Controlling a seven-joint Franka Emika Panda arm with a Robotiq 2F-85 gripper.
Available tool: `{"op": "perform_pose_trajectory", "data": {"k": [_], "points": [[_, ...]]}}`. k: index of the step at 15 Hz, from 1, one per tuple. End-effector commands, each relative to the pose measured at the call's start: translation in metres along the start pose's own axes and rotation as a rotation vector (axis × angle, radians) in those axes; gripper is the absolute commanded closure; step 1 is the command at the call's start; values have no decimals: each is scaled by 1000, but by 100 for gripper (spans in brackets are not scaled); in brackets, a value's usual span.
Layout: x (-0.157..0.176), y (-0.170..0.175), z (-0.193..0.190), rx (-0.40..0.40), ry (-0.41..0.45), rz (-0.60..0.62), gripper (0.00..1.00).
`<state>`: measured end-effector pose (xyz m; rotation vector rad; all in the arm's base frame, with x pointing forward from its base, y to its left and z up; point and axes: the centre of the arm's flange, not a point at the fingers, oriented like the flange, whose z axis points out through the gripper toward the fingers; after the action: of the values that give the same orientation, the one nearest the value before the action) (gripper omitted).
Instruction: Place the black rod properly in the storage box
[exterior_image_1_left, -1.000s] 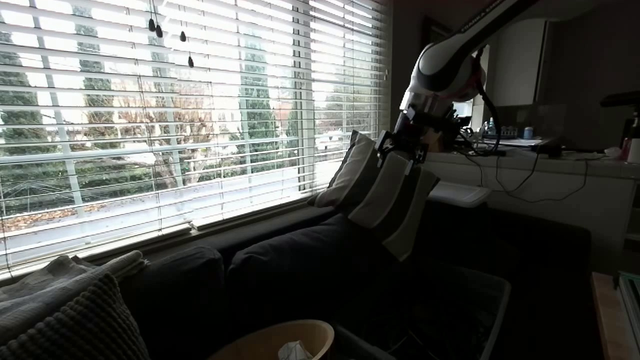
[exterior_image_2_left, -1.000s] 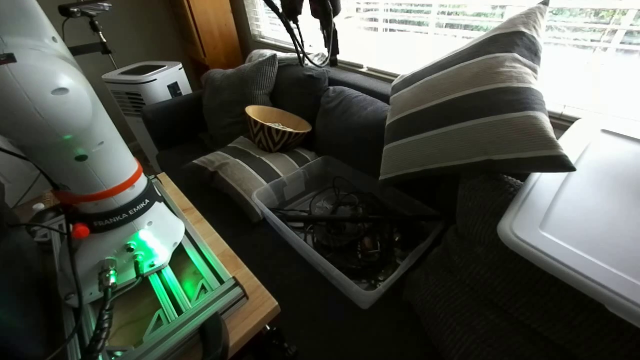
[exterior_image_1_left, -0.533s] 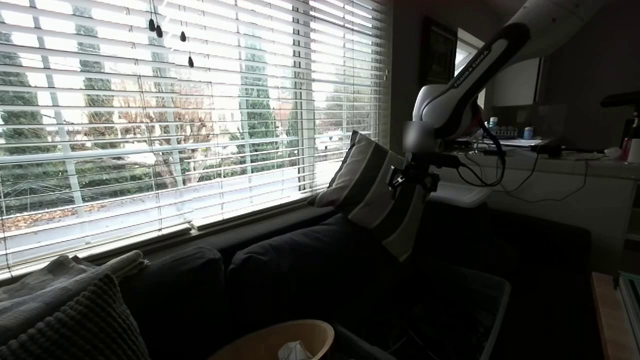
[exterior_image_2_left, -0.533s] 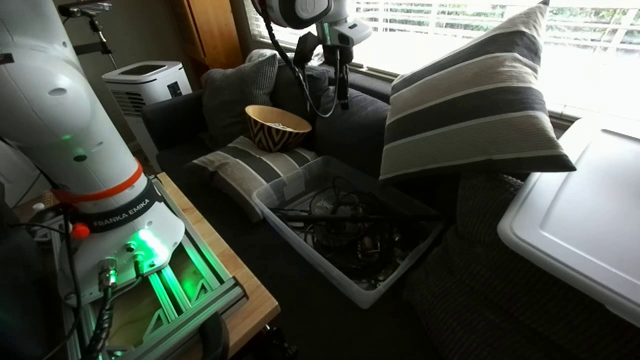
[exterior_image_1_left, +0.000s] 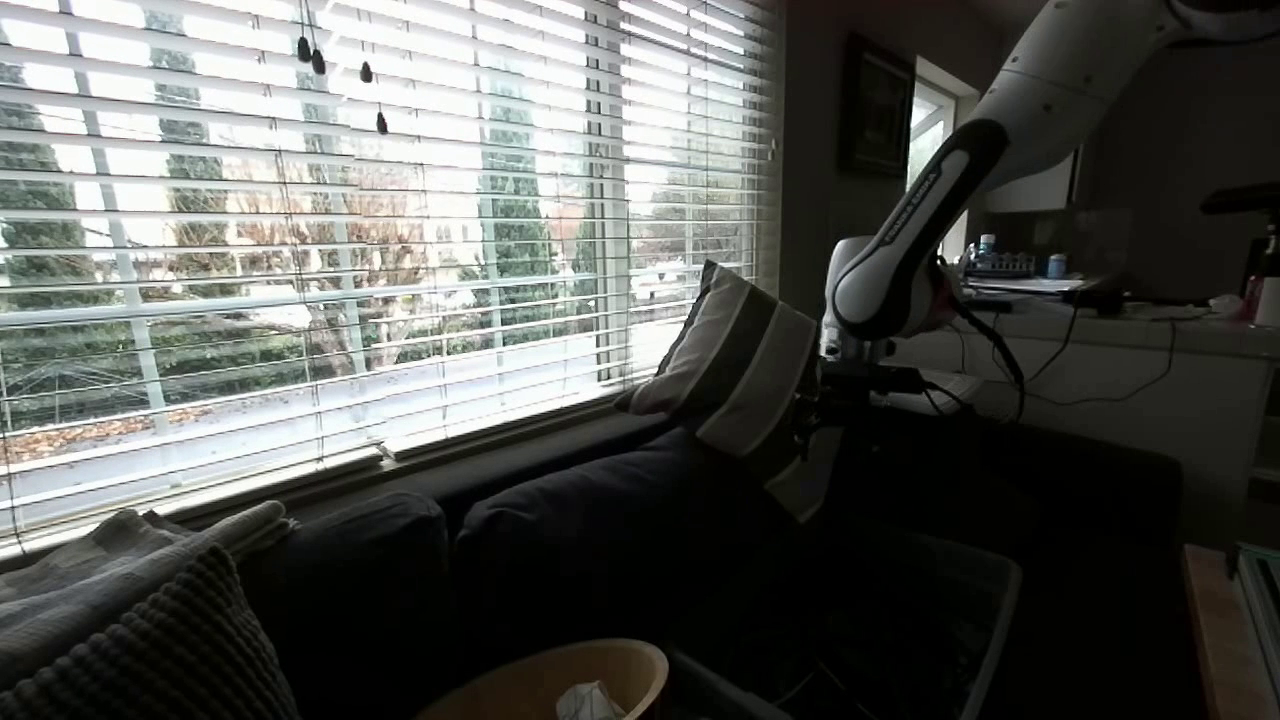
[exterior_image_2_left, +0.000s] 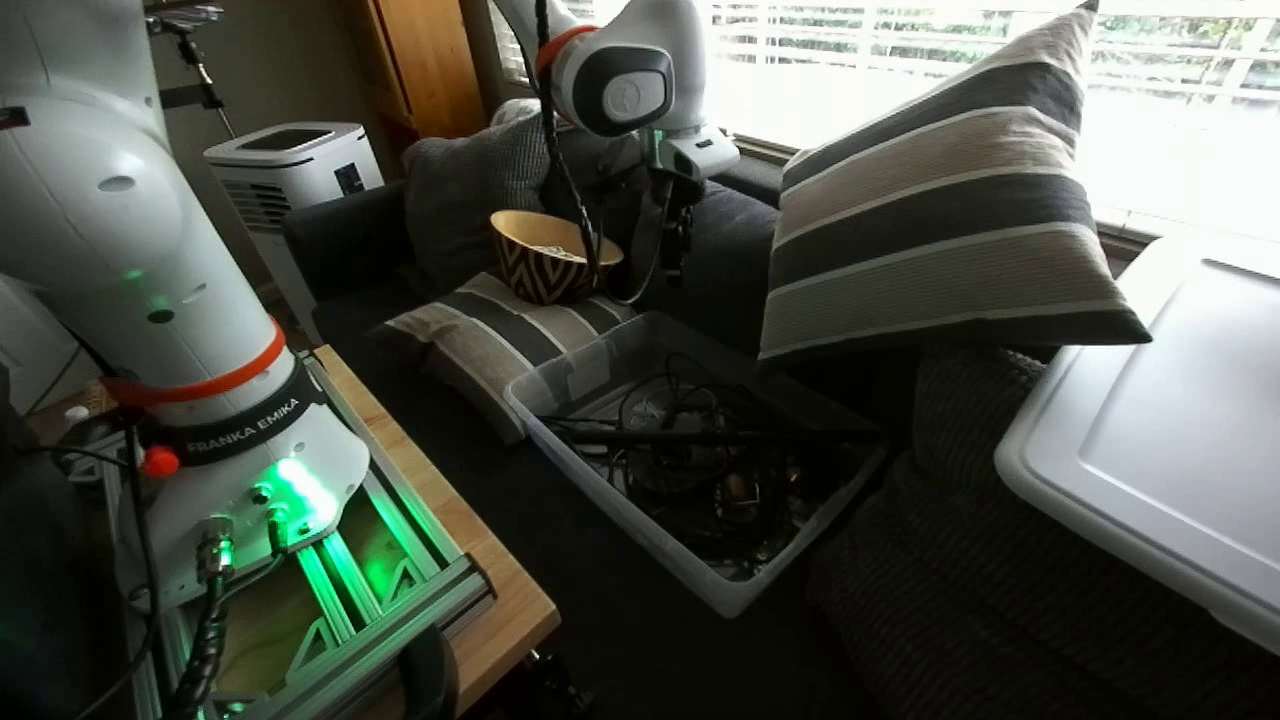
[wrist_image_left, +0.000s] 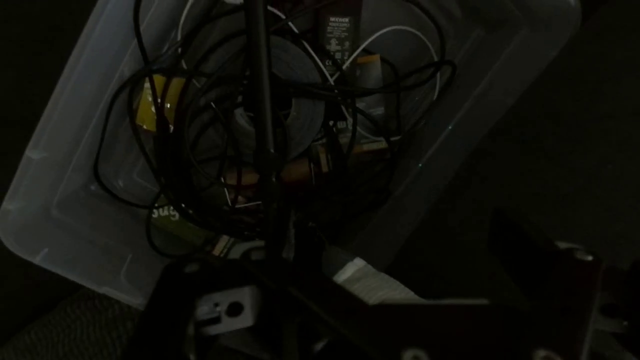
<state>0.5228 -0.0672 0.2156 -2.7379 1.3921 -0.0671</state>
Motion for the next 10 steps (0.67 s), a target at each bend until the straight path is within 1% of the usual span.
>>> {"op": "perform_pose_trajectory", "data": {"k": [1, 4, 5, 6, 8, 10], "points": [[15, 12, 47, 0, -18, 64, 0], [31, 33, 75, -20, -18, 68, 0], [36, 35, 78, -36, -17, 84, 0], [19, 31, 61, -32, -21, 73, 0], [29, 39, 71, -48, -21, 85, 0], [32, 39, 72, -48, -19, 86, 0]]}}
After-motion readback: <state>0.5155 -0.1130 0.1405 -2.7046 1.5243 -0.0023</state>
